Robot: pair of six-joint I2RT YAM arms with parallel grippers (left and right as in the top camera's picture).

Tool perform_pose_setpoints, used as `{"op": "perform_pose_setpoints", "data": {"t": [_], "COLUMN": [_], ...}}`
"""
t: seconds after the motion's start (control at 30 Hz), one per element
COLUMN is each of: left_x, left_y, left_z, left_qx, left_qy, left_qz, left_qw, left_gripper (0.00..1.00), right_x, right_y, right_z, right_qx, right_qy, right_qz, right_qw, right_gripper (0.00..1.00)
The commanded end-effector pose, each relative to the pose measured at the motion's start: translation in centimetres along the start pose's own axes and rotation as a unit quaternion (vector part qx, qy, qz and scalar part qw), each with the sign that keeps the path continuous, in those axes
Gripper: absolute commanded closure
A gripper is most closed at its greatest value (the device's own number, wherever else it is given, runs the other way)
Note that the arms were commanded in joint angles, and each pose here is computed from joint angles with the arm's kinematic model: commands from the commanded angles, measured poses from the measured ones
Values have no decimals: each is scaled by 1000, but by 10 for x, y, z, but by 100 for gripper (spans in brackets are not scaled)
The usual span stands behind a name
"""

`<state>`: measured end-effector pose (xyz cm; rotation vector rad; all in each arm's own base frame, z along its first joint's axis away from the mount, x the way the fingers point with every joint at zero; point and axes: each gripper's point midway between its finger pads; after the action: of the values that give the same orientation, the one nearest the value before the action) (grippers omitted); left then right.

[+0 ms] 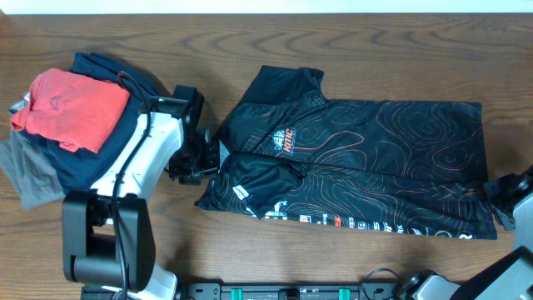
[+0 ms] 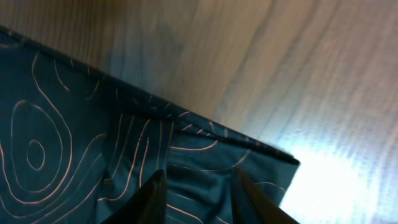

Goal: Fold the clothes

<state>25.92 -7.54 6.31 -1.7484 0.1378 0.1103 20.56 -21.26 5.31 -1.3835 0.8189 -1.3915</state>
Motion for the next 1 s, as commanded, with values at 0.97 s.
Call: {"op": "perform_pose_setpoints", "data": {"t": [0.97], "left_x": [18], "left_y": [-3], "left_z": [-3], "left_qx": [-5], "left_qy": [2], "left_qz": [-45], "left_qw": [999], "left_gripper": [59], "right_x": [-36], "right_y": [48], "right_z": [40], "right_qx": [67], "right_qy": [-54], "right_qz": [103], "right_qw": [991], "right_gripper": [99]}}
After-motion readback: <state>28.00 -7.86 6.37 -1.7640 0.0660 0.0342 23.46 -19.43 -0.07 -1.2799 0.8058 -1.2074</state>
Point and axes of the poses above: each gripper's point midway between its finger pads, its own y axis out along the fingers, its own z axis along the line the jaws close on, x = y × z, and after that the axes turned 10 degrees about y, right-handed
